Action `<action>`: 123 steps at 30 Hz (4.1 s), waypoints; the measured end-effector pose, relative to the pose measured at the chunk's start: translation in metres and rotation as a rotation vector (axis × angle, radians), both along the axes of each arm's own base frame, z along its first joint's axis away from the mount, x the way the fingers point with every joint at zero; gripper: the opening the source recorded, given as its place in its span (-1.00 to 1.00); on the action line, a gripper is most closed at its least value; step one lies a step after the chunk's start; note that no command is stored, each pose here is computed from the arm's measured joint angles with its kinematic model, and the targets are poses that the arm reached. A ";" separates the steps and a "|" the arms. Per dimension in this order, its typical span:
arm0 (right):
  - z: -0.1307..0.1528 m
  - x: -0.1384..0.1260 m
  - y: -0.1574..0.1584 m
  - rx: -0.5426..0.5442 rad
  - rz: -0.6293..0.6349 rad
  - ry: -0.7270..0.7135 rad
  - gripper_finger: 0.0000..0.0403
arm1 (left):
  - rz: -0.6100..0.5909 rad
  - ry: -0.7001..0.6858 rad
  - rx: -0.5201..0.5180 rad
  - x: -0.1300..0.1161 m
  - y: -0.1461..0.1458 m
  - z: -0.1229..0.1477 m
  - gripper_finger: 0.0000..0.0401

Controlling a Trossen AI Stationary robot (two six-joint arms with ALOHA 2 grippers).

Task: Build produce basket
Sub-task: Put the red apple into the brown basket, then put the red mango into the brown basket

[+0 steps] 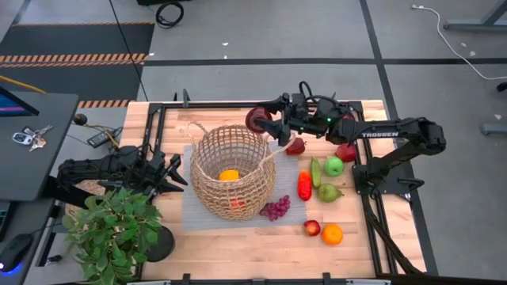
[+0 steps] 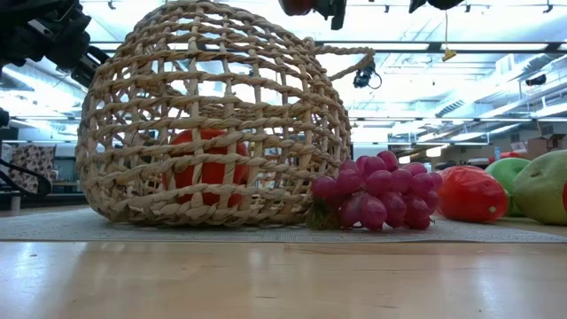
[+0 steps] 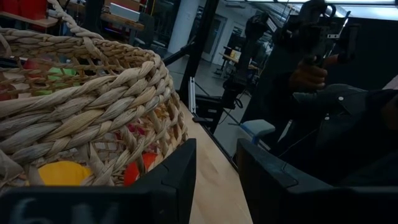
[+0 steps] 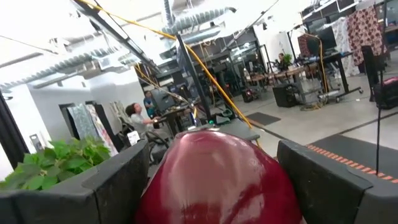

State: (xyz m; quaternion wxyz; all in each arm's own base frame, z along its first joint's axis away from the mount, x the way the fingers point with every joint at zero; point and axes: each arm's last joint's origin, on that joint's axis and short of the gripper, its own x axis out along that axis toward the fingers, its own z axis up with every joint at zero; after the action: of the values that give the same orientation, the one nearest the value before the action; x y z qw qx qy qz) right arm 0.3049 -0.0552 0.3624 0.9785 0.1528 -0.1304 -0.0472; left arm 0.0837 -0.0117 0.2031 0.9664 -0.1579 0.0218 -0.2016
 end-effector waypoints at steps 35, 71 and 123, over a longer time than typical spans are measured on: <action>-0.065 0.130 -0.016 -0.546 0.116 0.620 0.76 | 0.000 -0.001 0.000 0.000 0.000 0.000 -0.40; -0.136 0.158 0.039 -1.015 0.222 0.824 0.96 | 0.000 -0.001 0.000 0.000 0.000 0.000 -0.40; -0.046 -0.063 0.134 -0.513 -0.016 0.610 0.85 | 0.000 -0.001 0.000 0.000 0.000 0.000 -0.40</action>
State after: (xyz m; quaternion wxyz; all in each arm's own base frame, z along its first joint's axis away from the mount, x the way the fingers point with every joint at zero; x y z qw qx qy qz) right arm 0.2418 0.0787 0.3162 0.9783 -0.1186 0.1574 -0.0638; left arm 0.0837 -0.0117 0.2033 0.9664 -0.1577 0.0214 -0.2018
